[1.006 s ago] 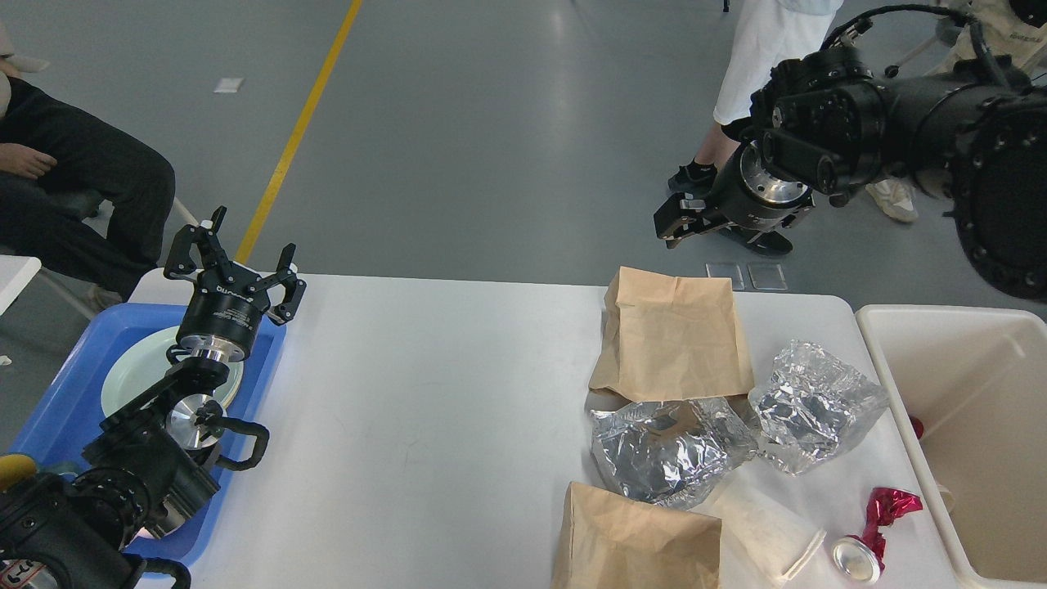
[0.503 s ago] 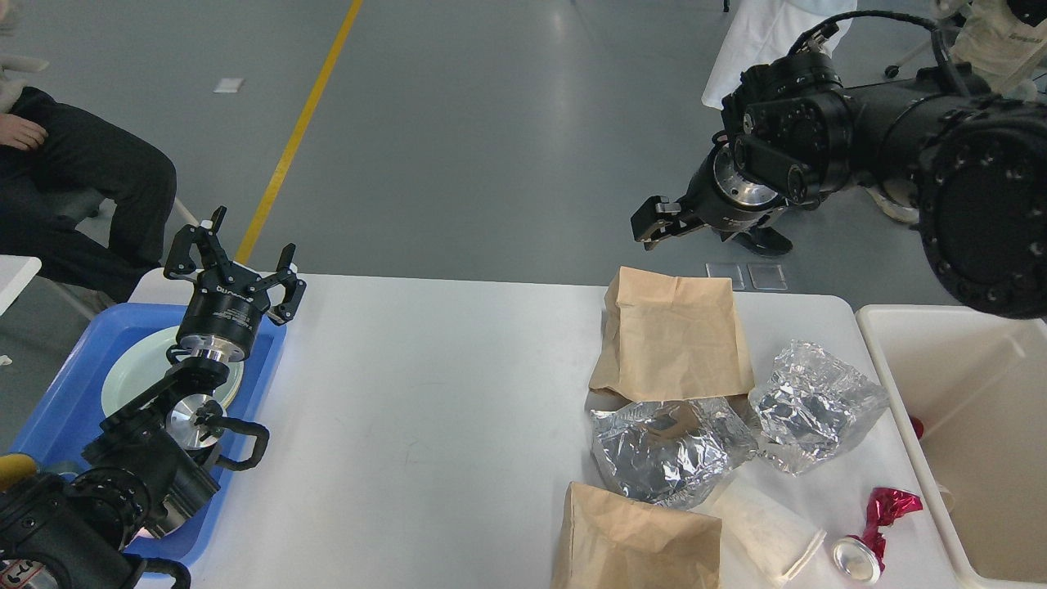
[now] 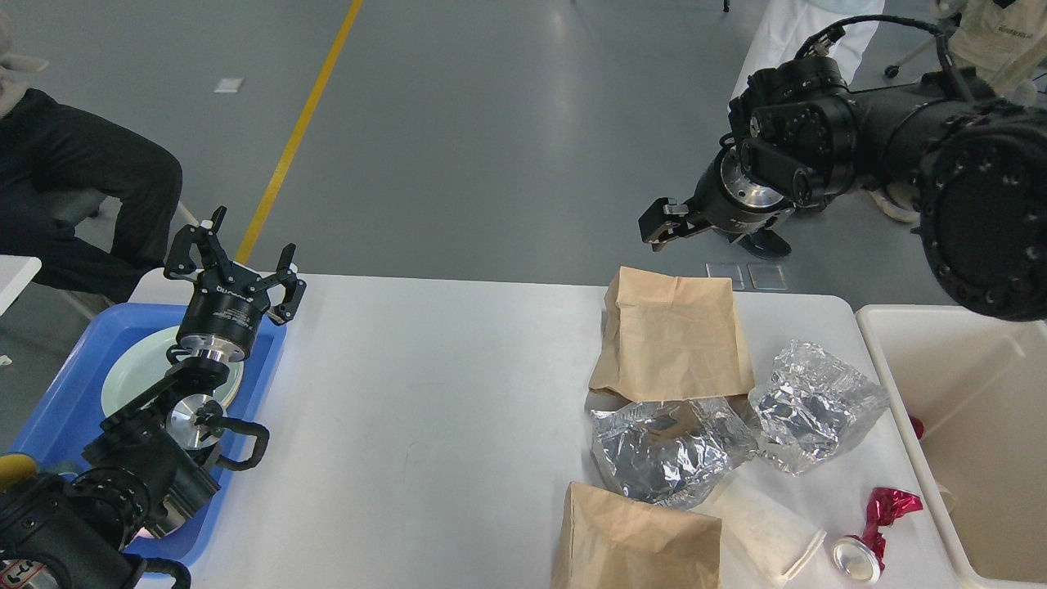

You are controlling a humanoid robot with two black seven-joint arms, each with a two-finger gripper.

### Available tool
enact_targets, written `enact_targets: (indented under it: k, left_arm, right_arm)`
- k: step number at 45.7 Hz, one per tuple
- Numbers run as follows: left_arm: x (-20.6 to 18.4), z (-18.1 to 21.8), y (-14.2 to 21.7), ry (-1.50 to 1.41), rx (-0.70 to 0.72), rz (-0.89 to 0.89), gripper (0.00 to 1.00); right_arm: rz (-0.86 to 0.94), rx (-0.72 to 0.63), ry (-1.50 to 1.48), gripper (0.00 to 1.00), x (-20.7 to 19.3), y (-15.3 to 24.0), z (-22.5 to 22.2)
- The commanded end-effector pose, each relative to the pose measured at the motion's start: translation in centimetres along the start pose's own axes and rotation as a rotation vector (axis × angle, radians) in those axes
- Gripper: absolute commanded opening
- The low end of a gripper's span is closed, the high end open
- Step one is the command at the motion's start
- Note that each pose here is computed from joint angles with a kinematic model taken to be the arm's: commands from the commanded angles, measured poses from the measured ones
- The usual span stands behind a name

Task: Tidy desktop

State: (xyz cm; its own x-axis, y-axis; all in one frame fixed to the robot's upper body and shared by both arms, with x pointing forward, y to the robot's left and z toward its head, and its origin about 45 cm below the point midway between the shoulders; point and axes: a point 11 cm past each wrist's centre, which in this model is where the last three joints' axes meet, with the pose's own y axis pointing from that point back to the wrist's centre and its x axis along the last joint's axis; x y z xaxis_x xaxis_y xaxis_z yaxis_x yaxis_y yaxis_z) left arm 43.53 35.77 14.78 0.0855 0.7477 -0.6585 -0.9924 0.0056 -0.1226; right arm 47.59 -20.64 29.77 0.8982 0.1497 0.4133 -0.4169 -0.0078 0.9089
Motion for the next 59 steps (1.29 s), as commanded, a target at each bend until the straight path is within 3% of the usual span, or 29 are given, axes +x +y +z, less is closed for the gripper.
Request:
enact_targets:
  k: [1,35,42,59]
  left_arm:
    - [0.0,0.0,0.0,-0.001,0.000,0.001,0.96]
    - [0.0,0.0,0.0,0.000,0.000,0.000,0.96]
    - [0.0,-0.1,0.0,0.000,0.001,0.001,0.96]
    - [0.0,0.0,0.0,-0.001,0.000,0.001,0.96]
  right_arm:
    - [0.015,0.005,-0.001,1.00,0.5,0.3,-0.1]
    - [0.099,0.011,0.053,1.00,3.5,3.5,-2.5]
    - [0.083,0.021,0.047,1.00,2.7,2.3,-2.5]
    - [0.045,0.069,-0.009,1.00,-2.4,-5.4,-1.7]
